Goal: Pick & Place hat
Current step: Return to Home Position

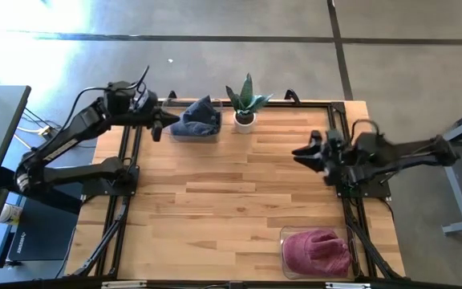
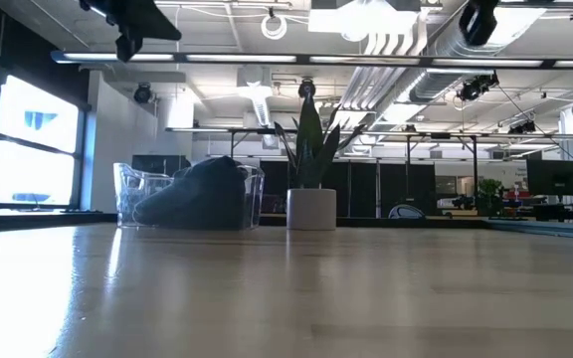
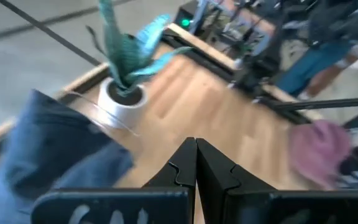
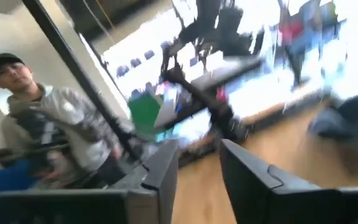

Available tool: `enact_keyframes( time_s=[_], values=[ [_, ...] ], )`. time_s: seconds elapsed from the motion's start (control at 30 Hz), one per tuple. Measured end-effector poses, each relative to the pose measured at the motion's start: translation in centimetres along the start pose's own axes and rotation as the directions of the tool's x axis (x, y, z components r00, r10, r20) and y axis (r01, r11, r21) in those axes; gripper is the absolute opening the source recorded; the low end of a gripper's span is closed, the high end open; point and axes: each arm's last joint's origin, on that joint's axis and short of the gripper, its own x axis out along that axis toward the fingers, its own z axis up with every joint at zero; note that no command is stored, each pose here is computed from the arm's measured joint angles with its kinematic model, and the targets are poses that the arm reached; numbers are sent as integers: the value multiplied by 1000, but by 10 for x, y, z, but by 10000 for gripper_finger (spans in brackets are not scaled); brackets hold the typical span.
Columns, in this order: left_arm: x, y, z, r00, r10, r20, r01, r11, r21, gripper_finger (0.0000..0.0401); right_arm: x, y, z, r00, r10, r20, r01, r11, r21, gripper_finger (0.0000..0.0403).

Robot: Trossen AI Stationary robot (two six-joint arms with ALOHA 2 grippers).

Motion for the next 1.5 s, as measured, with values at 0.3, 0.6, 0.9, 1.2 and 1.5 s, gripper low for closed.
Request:
enact_keyframes(
  time_s=[0.3,0.6,0.9,1.2,1.5],
  values=[
    [-1,-20,-10,991,-110,-71,95,979,-181,0,-14,-75,-68,956,122,266,-79,983,-166,9],
    [2,-29,-17,989,-86,-124,50,962,-268,0,-22,-99,-87,980,98,173,-61,976,-208,5],
    [-6,-44,-24,995,-22,-94,5,983,-183,0,-23,-108,-112,996,-77,-41,67,976,-205,2],
    [-36,-46,-31,999,27,-26,-30,989,-147,0,-25,-111,-114,988,-150,-44,142,978,-151,1],
    [-56,-43,-33,998,31,47,-27,996,-88,0,-25,-111,-114,987,-158,-39,152,980,-129,14]
  ],
)
